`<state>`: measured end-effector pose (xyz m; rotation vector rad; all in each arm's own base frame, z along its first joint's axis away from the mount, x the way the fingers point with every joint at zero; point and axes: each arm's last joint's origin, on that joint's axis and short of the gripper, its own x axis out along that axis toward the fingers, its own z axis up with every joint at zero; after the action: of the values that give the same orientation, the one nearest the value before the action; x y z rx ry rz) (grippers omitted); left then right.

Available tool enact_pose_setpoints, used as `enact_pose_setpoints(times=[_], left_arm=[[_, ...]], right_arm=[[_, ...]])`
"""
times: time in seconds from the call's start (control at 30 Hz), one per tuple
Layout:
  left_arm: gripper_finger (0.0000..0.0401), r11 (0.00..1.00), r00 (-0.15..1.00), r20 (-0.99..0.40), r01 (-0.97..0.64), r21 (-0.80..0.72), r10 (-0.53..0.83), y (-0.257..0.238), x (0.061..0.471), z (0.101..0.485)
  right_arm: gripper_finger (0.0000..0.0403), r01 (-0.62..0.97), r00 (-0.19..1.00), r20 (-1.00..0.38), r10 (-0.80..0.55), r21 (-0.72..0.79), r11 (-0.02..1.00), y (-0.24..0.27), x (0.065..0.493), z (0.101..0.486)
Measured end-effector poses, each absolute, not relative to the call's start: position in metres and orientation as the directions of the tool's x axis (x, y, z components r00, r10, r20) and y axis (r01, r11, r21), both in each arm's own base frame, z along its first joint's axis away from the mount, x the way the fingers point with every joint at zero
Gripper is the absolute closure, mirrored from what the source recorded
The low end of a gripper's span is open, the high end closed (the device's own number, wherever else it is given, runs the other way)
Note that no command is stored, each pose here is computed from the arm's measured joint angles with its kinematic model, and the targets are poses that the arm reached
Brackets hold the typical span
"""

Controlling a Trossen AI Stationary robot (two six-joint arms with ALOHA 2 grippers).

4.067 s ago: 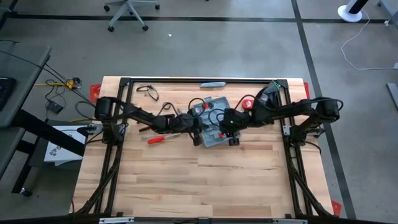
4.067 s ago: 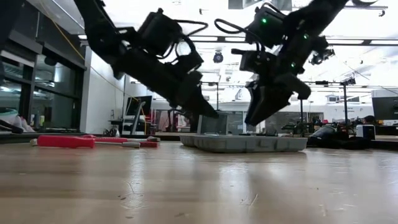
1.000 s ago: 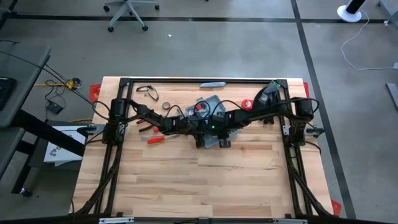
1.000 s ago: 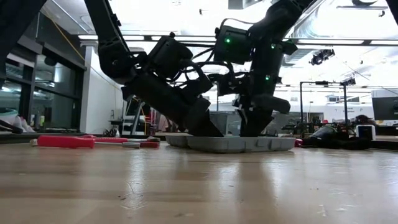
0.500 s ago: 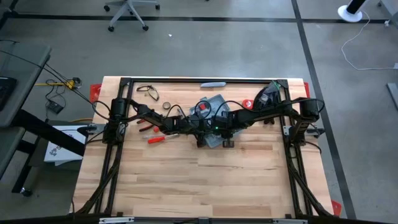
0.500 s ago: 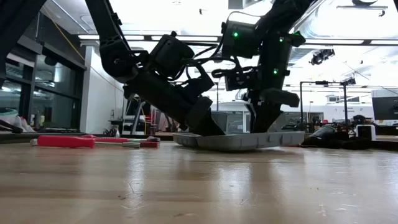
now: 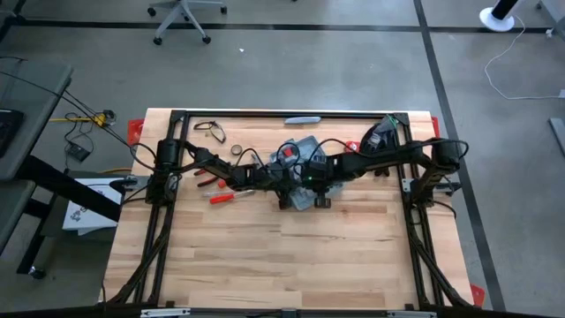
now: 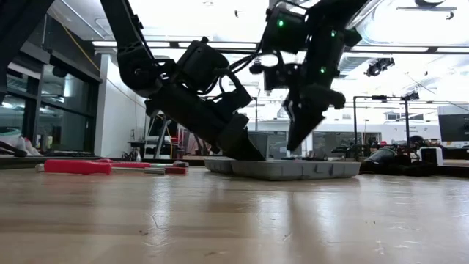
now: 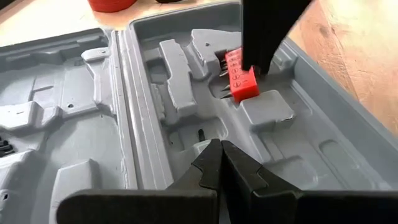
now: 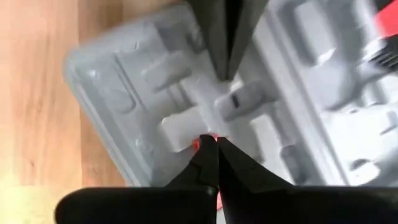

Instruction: Prefit tool cases

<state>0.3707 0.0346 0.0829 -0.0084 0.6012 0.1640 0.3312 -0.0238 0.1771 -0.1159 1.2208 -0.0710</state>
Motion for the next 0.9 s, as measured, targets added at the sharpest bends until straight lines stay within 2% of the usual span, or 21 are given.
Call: enact_pose_setpoints(times=[0.17, 0.3, 0.47, 0.77, 0.9], left_arm=[[0.0401, 0.987, 0.809, -0.568, -0.156, 0.041, 0.151, 0.035, 0.37, 0.082], [0.0401, 0.987, 0.809, -0.569, -0.155, 0.041, 0.151, 0.035, 0.37, 0.082], [0.0401, 0.987, 0.808, -0.569, -0.154, 0.041, 0.15, 0.035, 0.37, 0.082], [0.0401, 0.991, 0.812, -0.571, -0.128, 0.025, 0.12, 0.034, 0.37, 0.082], [0.0401, 0.992, 0.813, -0.571, -0.126, 0.023, 0.116, 0.034, 0.37, 0.082]], right_arm=[[0.0399, 0.027, 0.353, -0.927, -0.13, -0.129, 0.991, -0.033, 0.324, 0.191], [0.0401, 0.023, 0.334, -0.942, -0.042, -0.037, 0.999, -0.04, 0.319, 0.193], [0.0399, -0.055, 0.284, -0.956, 0.073, 0.059, 0.997, -0.045, 0.313, 0.19], [0.0311, -0.135, 0.326, -0.924, 0.201, 0.165, 0.977, -0.06, 0.315, 0.185], [0.0283, -0.144, 0.284, -0.93, 0.235, 0.201, 0.969, -0.068, 0.315, 0.173]])
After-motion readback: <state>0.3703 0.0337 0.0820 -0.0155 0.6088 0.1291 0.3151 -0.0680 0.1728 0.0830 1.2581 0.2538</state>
